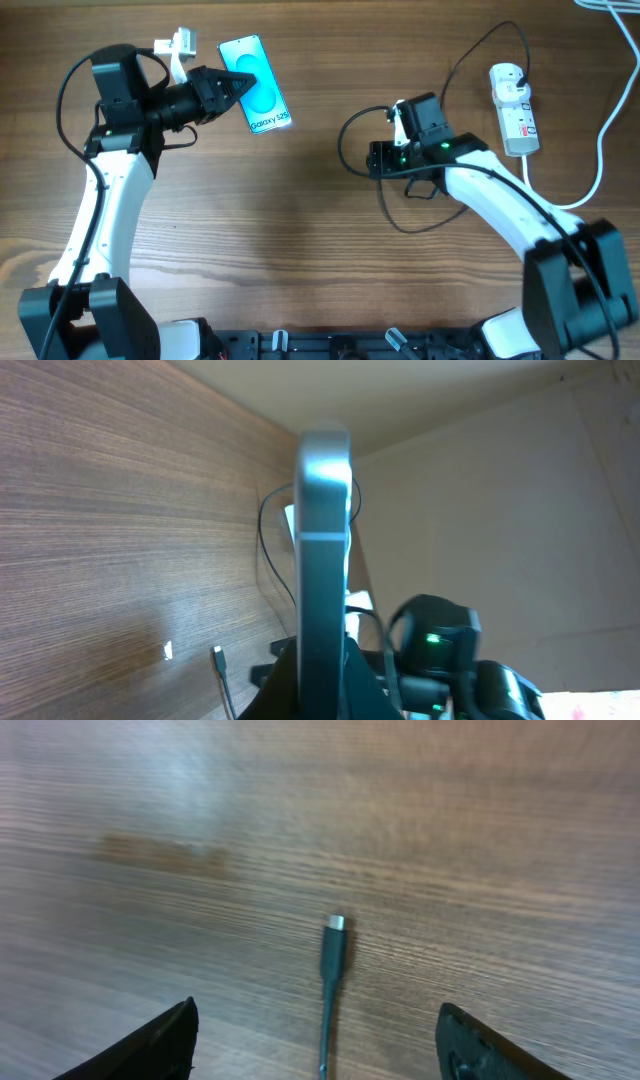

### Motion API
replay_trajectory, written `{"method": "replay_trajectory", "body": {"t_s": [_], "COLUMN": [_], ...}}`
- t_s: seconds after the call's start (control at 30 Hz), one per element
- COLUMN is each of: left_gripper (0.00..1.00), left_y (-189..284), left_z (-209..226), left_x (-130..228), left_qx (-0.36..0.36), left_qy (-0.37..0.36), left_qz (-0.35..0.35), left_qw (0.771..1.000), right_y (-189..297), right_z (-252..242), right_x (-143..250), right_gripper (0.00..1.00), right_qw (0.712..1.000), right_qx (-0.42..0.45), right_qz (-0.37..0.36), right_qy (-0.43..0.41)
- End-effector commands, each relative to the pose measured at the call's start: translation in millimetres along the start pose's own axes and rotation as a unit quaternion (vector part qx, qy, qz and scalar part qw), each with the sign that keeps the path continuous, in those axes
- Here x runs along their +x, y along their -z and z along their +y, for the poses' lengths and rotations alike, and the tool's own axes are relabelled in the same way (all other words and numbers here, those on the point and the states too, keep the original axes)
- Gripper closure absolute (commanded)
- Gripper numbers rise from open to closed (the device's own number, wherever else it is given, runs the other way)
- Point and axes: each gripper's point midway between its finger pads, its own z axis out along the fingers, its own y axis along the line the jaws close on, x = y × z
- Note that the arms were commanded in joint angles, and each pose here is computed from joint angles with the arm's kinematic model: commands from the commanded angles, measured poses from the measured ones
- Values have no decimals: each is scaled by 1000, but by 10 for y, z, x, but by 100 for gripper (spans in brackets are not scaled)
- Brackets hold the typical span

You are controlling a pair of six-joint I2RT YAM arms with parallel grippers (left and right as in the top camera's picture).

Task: Plug charger to phone and switch on socket
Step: 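Bring the cable connector in the right gripper to the phone's bottom port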

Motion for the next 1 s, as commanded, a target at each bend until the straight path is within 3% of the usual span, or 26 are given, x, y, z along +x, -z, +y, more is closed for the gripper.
{"method": "replay_trajectory", "body": {"t_s": [0.0, 0.17, 0.33, 0.43, 0.53, 0.57, 0.67, 0.77, 0.87, 0.97], "left_gripper": [96, 96, 96, 96, 96, 96, 96, 96, 96, 96], "left_y": [13, 13, 13, 13, 13, 14, 19, 93, 101, -14], "left_z": [-116, -115, -116, -116, -120, -126, -215, -629, -718, -772], "left_x": [-1, -2, -2, -2, -6, -10, -15, 15, -15, -19], "left_qx": [18, 18, 18, 18, 18, 20, 40, 136, 147, 141], "left_qy": [-23, -23, -23, -23, -25, -27, -49, -138, -149, -143], "left_qz": [6, 6, 5, 5, 5, 4, 8, 33, 31, 24], "left_qw": [1000, 1000, 1000, 1000, 1000, 999, 998, 981, 977, 979], "right_y": [-352, -699, -807, -801, -579, -282, 489, 1396, 1846, 1901], "right_z": [-20, -238, -262, -69, 448, 743, 1159, 1465, 1606, 1717], "right_x": [249, 555, 891, 985, 681, 535, 396, 281, 252, 238], "right_gripper": [44, 56, 94, 95, 95, 96, 95, 95, 95, 95], "right_qw": [998, 991, 982, 981, 980, 966, 912, 820, 740, 715], "right_qx": [21, 89, 102, 52, -95, -194, -375, -550, -654, -673], "right_qz": [50, 97, 158, 184, 175, 168, 136, 65, 45, 34], "right_qy": [-16, -34, -27, -30, 10, 40, 98, 147, 152, 186]}}
